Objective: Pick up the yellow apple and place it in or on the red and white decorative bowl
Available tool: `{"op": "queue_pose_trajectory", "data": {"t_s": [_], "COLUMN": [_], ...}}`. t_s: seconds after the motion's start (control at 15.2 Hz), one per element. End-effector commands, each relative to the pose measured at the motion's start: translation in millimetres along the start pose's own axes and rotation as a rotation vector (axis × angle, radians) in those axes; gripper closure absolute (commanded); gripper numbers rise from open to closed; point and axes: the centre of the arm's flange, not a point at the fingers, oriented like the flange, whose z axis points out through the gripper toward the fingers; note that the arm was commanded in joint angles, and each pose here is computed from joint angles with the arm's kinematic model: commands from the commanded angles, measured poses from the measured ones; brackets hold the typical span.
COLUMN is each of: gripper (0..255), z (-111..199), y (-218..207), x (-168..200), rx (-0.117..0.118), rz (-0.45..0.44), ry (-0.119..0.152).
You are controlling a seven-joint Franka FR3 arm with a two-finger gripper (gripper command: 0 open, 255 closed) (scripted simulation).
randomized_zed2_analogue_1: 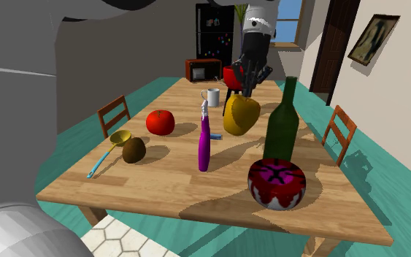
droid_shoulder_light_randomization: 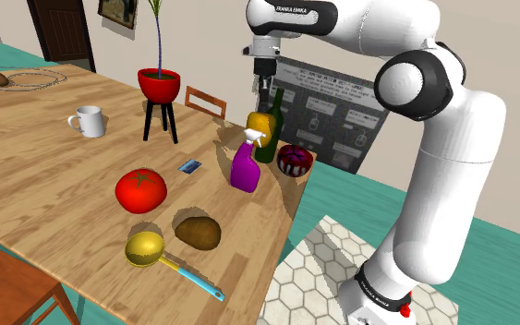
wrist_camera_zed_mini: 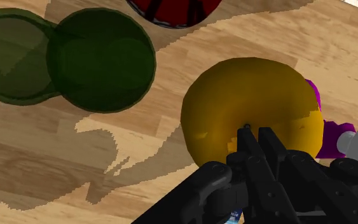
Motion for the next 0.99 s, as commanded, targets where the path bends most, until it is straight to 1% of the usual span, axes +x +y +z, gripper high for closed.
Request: {"op": "queue_pose_trajectory", "data": {"t_s": [0.0,0.33,0.92], "gripper": [255,255,255], "z": [-10,-33,-68], "y": [-2,-6,9], "x": [-1,-4,-117], "rx": [0.000,0.000,0.000], "rz": [0.000,0.000,0.000], "ry": [0.000,0.000,0.000]}}
